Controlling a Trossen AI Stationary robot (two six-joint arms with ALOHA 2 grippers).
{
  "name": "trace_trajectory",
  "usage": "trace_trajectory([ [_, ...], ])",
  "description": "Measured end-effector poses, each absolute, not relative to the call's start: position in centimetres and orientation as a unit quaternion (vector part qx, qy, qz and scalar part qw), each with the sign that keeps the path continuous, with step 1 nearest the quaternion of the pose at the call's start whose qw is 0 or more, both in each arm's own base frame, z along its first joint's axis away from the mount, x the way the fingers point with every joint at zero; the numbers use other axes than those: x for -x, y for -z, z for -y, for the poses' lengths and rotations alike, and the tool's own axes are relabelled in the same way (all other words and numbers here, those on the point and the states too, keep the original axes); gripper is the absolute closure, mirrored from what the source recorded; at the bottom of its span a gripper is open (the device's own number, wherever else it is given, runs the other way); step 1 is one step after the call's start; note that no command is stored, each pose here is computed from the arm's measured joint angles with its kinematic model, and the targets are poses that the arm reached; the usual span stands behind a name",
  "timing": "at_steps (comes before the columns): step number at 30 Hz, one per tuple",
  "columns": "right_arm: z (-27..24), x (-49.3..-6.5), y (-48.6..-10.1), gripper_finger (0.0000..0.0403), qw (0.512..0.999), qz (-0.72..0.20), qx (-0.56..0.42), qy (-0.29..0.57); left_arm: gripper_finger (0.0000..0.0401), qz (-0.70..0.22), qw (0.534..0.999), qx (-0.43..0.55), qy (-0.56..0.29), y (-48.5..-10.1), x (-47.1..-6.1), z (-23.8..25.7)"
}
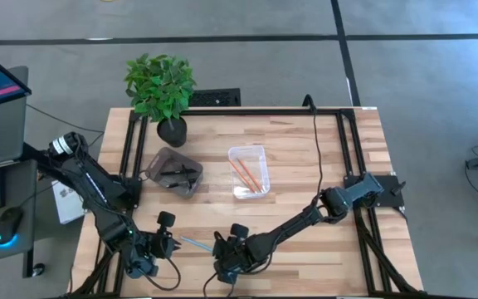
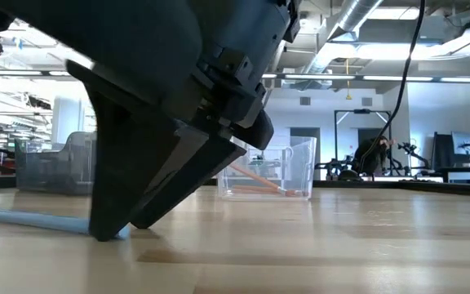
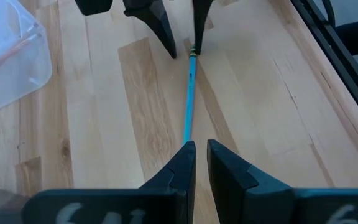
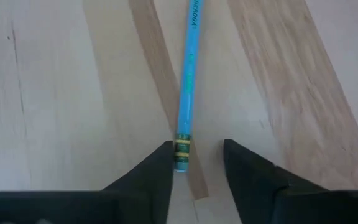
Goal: Sort pens & pencils
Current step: Put the blue pencil into the white bin
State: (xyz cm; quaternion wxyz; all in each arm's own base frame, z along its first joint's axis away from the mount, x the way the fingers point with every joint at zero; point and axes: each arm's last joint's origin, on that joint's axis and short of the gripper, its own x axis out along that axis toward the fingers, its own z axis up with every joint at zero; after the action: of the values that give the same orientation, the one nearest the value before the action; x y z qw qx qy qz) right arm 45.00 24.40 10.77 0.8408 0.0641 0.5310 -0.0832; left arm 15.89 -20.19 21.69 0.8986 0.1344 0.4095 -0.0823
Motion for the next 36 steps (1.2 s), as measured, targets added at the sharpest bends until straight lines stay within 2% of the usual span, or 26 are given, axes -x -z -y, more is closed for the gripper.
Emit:
trace_trajectory([
  [8, -23.8, -45.1, -10.8, 0.0330, 0.828, -0.551, -0.076, 0.070, 0.0369, -0.410, 0.899, -0.133, 0.082, -21.7, -15.9, 20.2],
  [14, -23.2, -45.2, -10.9, 0.0368, 0.816, -0.569, -0.086, 0.064, 0.0369, -0.409, 0.898, -0.138, 0.083, -21.7, -15.9, 20.2],
  [25, -21.8, -45.7, -11.0, 0.0370, 0.785, -0.605, -0.132, 0.027, 0.0369, -0.411, 0.899, -0.128, 0.081, -21.7, -15.9, 20.2],
  [36, -22.4, -45.1, -10.7, 0.0368, 0.772, -0.621, -0.131, 0.023, 0.0369, -0.417, 0.906, -0.062, 0.049, -21.7, -15.9, 20.2],
])
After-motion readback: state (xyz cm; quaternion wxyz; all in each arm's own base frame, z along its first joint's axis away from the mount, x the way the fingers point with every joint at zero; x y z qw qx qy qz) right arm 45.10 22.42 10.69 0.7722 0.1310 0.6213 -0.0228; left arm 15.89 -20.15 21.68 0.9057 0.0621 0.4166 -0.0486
